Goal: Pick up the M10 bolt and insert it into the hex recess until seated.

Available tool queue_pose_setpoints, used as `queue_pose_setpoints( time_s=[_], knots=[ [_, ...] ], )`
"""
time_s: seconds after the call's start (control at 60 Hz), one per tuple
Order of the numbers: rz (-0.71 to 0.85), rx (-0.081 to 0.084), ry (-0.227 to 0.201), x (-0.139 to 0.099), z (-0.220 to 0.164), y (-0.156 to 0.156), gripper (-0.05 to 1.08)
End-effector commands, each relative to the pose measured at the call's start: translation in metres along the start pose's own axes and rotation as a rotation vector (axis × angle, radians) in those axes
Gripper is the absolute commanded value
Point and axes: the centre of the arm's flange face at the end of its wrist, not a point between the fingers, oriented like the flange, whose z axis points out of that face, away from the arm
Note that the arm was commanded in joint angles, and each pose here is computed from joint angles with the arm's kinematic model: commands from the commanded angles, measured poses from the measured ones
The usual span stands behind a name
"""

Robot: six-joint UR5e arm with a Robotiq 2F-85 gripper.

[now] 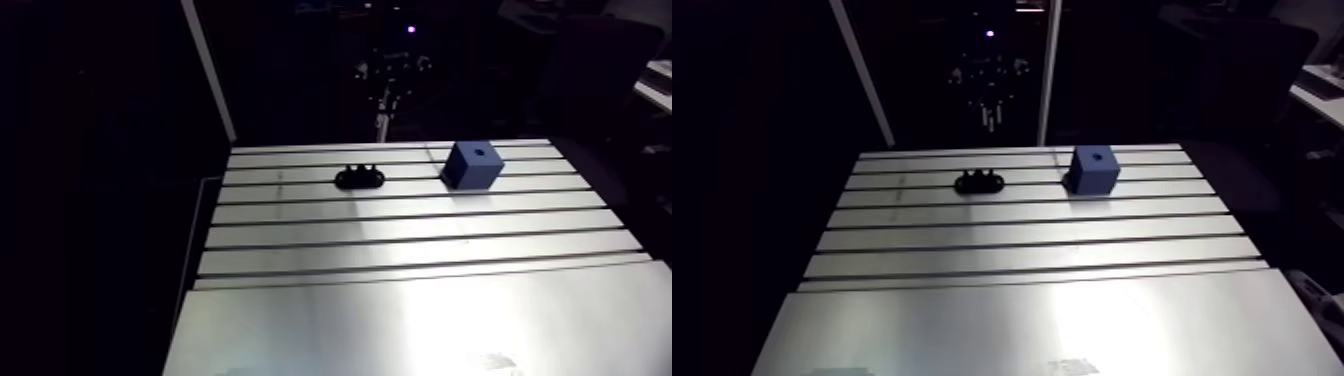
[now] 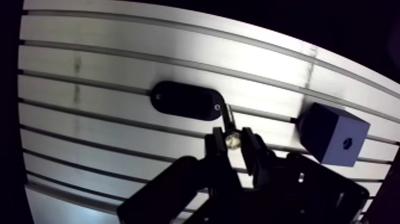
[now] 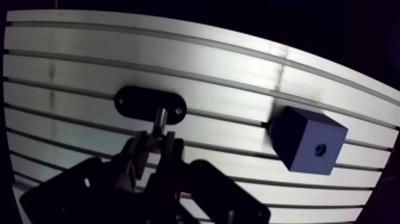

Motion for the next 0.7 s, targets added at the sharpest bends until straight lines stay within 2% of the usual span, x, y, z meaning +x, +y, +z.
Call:
queue_pose_setpoints(
  time_s=[0.017, 0.167, 0.267, 0.35, 0.367, 0.4, 0.5, 0.55, 0.617, 0.7],
  knots=[
    [-0.143, 0.017, -0.053, -0.002, -0.03, 0.038, 0.8],
    [-0.225, 0.015, -0.053, 0.001, -0.06, 0.068, 0.8],
    [-0.24, 0.022, -0.067, 0.002, -0.075, 0.091, 0.8],
    [-0.215, 0.036, -0.09, 0.001, -0.082, 0.119, 0.8],
    [-0.215, 0.036, -0.09, 0.001, -0.082, 0.119, 0.8],
    [-0.205, 0.051, -0.112, 0.005, -0.08, 0.129, 0.8],
    [-0.17, 0.065, -0.141, 0.009, -0.08, 0.141, 0.8],
    [-0.149, 0.066, -0.144, 0.008, -0.082, 0.145, 0.8],
    [-0.093, 0.058, -0.147, 0.007, -0.084, 0.151, 0.8],
    [-0.042, 0.039, -0.163, 0.006, -0.083, 0.154, 0.8]
  ],
)
